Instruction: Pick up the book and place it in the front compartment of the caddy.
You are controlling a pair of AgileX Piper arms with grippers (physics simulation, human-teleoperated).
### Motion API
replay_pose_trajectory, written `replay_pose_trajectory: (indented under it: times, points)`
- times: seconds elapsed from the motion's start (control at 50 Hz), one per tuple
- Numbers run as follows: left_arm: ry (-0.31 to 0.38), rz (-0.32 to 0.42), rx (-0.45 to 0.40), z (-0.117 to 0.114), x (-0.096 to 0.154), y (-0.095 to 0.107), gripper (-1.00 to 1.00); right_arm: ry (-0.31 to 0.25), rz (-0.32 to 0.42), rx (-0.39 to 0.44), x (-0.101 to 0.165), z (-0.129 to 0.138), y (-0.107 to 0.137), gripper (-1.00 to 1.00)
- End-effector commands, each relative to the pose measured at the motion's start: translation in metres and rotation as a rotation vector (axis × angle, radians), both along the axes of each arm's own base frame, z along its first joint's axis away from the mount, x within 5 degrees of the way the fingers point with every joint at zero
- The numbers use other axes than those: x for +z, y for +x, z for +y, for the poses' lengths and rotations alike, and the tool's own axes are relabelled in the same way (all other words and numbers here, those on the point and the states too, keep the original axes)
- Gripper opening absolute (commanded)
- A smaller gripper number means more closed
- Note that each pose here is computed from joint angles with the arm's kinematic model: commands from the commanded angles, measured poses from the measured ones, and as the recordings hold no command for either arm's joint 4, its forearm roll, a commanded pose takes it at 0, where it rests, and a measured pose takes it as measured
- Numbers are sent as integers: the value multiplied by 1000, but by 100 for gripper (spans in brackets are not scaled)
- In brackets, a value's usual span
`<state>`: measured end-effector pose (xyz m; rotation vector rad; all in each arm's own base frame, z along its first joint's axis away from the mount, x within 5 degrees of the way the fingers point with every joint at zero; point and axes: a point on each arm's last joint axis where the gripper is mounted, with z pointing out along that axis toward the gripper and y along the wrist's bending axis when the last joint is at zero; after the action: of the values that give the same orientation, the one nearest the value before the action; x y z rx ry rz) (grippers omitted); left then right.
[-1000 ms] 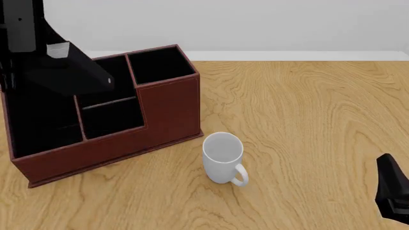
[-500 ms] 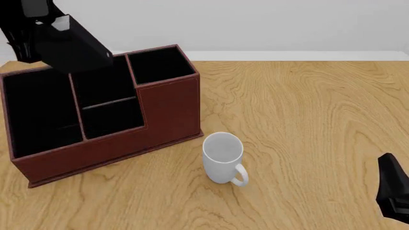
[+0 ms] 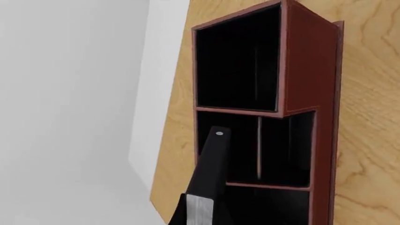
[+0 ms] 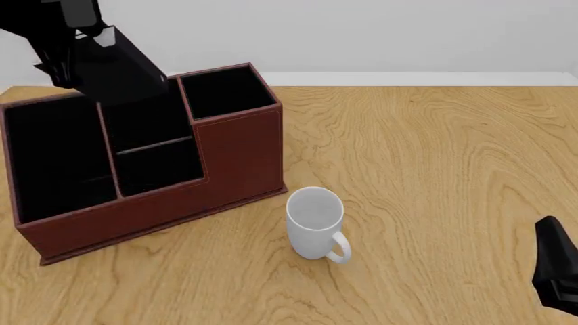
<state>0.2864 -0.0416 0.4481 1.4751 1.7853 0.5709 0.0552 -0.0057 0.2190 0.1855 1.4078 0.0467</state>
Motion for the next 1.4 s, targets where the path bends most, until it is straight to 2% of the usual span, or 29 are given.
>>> replay_pose_trajectory:
  times: [0.02, 0.16, 0.24, 0.54, 1.0, 1.4]
  points:
    - [2, -18, -10, -4, 0, 8, -100, -1, -1, -3, 0, 0, 0, 100]
    - [0, 8, -7, -5, -9, 12, -100, -2, -1, -2, 0, 0, 0, 100]
    - [19, 28, 10, 4, -22, 13, -100, -1, -1, -3, 0, 0, 0, 100]
    - [37, 23, 35, 16, -23, 12, -100, 5, 0, -2, 0, 0, 0, 100]
    - [13, 45, 23, 4, -39, 27, -100, 4, -1, -6, 0, 0, 0, 100]
    - [3, 52, 34, 3, -51, 42, -100, 0, 1, -4, 0, 0, 0, 100]
